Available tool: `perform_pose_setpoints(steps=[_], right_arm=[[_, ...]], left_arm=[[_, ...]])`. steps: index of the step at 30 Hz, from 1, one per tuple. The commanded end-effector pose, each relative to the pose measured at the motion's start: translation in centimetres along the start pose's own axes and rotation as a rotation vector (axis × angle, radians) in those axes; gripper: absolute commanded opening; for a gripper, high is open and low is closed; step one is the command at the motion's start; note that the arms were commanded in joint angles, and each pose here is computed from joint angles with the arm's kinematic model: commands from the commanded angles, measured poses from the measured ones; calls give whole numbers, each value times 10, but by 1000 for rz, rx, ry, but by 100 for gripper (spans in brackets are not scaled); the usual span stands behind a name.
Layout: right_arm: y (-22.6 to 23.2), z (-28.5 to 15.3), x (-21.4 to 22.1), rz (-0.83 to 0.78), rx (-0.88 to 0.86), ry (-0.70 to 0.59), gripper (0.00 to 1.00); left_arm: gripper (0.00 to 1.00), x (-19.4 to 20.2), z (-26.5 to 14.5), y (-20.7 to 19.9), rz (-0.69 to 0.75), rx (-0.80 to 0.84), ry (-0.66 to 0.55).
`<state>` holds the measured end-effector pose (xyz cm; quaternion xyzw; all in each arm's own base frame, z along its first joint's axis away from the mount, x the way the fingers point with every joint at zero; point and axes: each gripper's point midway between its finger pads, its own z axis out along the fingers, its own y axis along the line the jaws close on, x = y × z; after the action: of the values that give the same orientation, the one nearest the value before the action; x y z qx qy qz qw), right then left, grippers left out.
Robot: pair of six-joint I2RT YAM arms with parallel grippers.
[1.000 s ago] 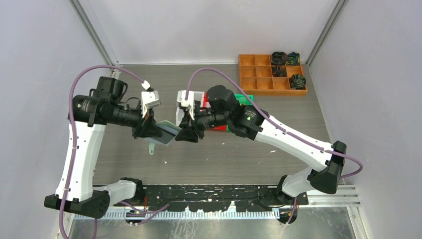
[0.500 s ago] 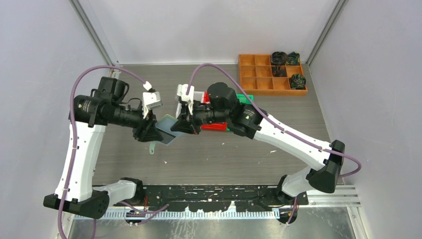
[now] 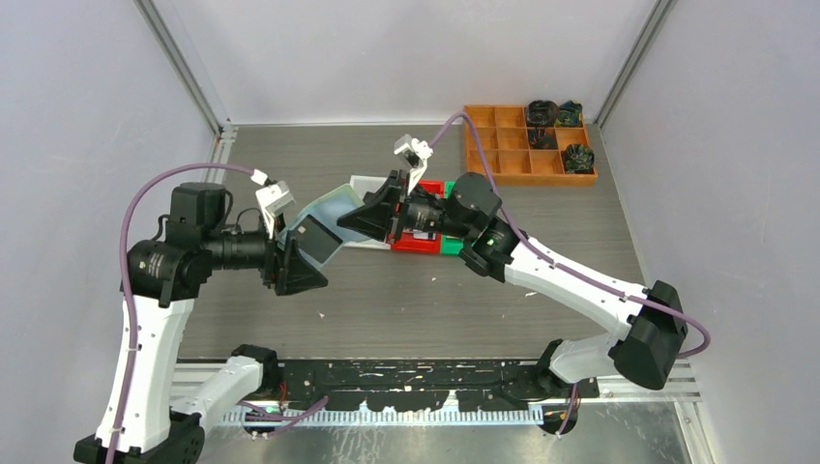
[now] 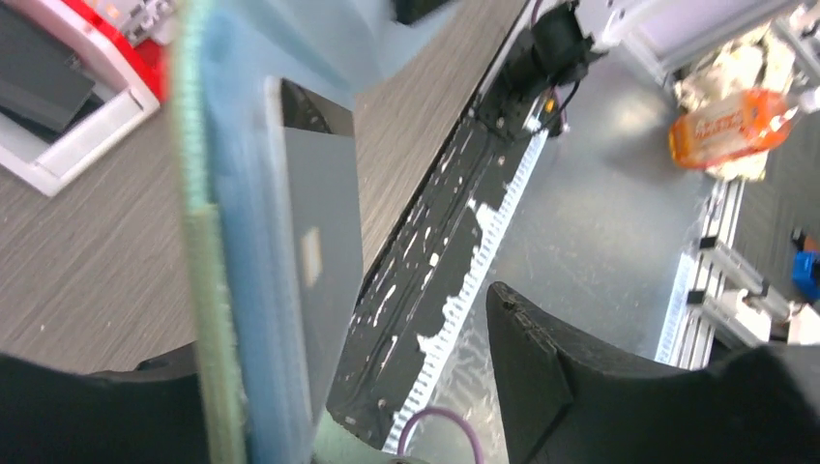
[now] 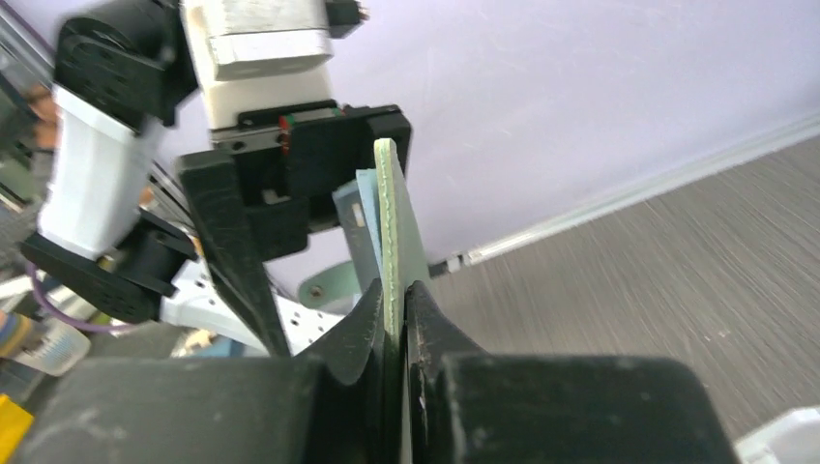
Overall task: Take the credit cards out of the card holder
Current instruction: Remove the credit card from the card holder.
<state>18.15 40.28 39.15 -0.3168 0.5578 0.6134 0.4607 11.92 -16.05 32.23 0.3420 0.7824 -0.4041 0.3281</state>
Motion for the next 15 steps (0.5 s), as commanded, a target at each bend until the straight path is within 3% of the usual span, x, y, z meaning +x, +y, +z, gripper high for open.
perform_pose_setpoints(steps=[1,12,15], right_arm=[[53,-16,-73,18,-148,-281,1],[52,-27,-72,118,-165,-369,1],[50,-31,-70,120,-151,-371,1]], left_arm=[[61,-43,2,-11,-44,57,-162],[40,-63,-11,-23,11,46,-259],[29,-60,-13,-24,35,29,-257]])
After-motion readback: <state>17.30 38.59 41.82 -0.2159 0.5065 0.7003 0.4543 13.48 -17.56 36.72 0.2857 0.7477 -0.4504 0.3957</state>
